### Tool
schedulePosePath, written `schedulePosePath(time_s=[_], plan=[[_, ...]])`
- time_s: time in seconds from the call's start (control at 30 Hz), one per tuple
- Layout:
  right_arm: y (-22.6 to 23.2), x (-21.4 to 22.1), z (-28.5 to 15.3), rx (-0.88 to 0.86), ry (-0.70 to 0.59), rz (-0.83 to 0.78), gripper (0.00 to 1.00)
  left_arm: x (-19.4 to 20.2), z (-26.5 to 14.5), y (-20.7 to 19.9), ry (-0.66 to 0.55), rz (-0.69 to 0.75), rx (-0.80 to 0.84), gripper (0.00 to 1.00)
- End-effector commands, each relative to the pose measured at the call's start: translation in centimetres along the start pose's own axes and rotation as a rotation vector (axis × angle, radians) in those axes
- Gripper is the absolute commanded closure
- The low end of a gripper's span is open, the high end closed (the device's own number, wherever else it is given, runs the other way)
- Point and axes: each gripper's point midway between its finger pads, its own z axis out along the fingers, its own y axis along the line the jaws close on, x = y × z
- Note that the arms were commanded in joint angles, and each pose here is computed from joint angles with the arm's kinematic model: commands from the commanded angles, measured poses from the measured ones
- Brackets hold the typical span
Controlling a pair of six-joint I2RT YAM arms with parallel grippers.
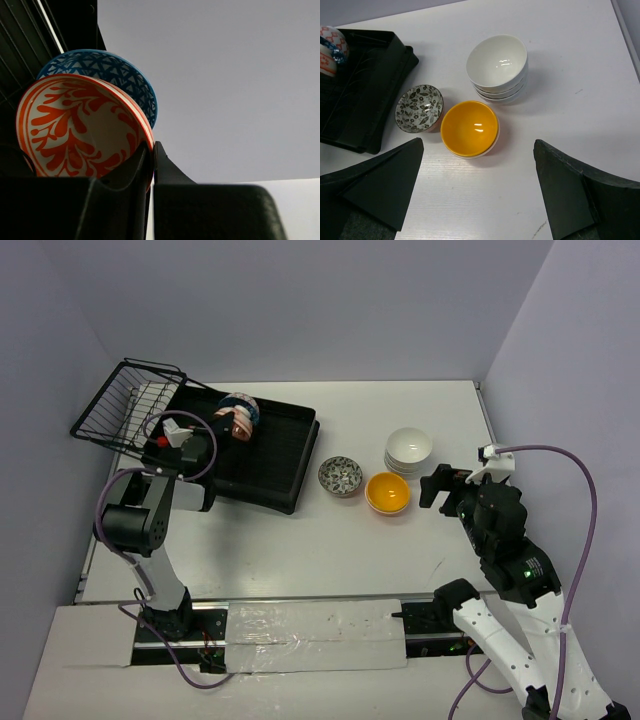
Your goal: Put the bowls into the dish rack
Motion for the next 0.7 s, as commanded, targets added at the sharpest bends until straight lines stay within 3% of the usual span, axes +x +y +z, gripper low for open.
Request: schedulePosePath(time_s=[0.0,0.13,0.27,0.67], plan=[[0.2,-1.3,-0.5,-0.008,-0.038,-0.005,0.02,-1.0,-0.1,-4.8,-0.035,-0.052,0.174,1.0],[0.2,-1.1,-0.5,-0.009,-0.036,-0.002,0.02,-1.1,-0.7,-3.9,-0.041,-0.066,0.157,0.98],[0.2,-1.0,-0.4,-0.014,-0.035,-0.001,0.02,-0.9,-1.5,-3.6,-0.025,-0.075,0.146,0.91],[0.6,-0.9,-0.7,-0.042,-0.038,0.001,0.01,-0.9,-2.9,-4.6,-0.009,-0.046,0.129,0.37]])
